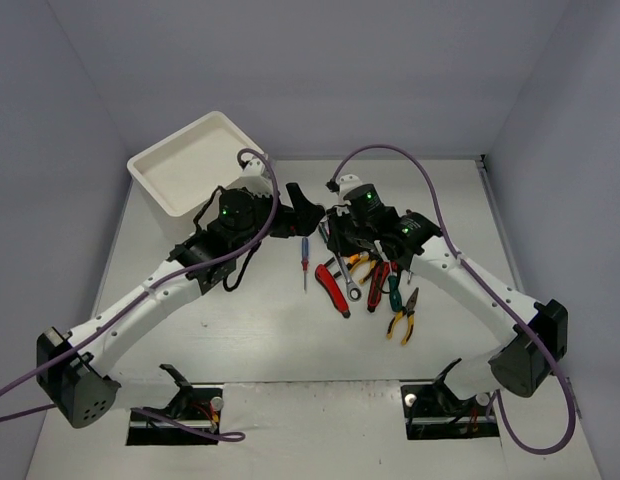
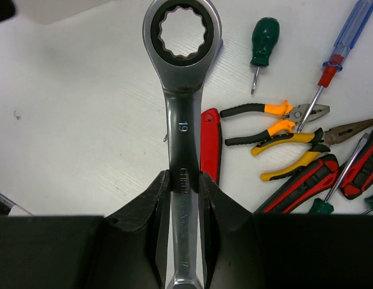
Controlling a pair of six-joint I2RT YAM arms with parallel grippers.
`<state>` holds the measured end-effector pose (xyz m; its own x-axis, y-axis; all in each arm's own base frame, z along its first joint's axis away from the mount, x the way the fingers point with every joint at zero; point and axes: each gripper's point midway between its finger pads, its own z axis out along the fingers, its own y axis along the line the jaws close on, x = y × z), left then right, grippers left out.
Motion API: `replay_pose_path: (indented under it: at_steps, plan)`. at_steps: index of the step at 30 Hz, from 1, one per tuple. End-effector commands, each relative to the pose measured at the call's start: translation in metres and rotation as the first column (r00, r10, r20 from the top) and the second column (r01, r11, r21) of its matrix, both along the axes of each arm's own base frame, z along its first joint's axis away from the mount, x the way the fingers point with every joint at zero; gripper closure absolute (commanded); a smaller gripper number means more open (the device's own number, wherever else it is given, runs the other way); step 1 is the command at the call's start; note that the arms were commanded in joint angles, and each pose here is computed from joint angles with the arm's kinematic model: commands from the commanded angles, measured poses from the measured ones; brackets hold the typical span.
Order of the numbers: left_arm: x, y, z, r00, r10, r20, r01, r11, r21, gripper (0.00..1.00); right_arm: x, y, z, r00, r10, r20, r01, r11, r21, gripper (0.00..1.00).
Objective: Sort the tools into containers
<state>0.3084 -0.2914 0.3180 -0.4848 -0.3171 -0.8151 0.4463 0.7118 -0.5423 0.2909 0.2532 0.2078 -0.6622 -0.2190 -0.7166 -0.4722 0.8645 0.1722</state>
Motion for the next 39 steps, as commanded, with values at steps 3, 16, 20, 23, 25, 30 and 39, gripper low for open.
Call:
replay_pose_path:
  at_steps: [3, 16, 20, 23, 25, 30, 39]
  plan:
    - [0.01, -0.01, 0.03, 0.999, 0.028, 0.032, -0.023, 0.992, -0.123, 0.17, 0.01, 0.018, 0.079, 0.984, -0.001, 0.176, -0.033, 0.982, 0.187, 1.0]
    - [0.014, -0.024, 0.014, 0.999, 0.004, -0.042, -0.011, 0.987, -0.161, 0.22, 0.008, 0.023, 0.085, 0.983, 0.018, 0.185, -0.059, 0.973, 0.221, 1.0]
    - [0.014, -0.029, 0.006, 0.998, -0.011, -0.061, 0.001, 0.988, -0.157, 0.22, 0.006, 0.025, 0.091, 0.98, 0.019, 0.196, -0.068, 0.966, 0.249, 1.0]
    - [0.015, -0.03, 0.003, 0.998, -0.011, -0.068, 0.0, 0.988, -0.155, 0.24, 0.006, 0.028, 0.093, 0.98, 0.021, 0.2, -0.074, 0.962, 0.262, 1.0]
    - [0.016, -0.031, 0.001, 0.997, -0.011, -0.075, -0.001, 0.988, -0.154, 0.26, 0.005, 0.029, 0.096, 0.979, 0.023, 0.204, -0.08, 0.958, 0.276, 1.0]
    - [0.015, -0.034, 0.001, 0.997, -0.025, -0.078, 0.012, 0.987, -0.163, 0.36, 0.005, 0.031, 0.097, 0.979, 0.024, 0.204, -0.084, 0.953, 0.291, 1.0]
    - [0.01, -0.045, 0.007, 0.994, -0.09, -0.057, 0.078, 0.978, -0.194, 0.92, 0.004, 0.036, 0.099, 0.977, 0.037, 0.208, -0.103, 0.944, 0.314, 1.0]
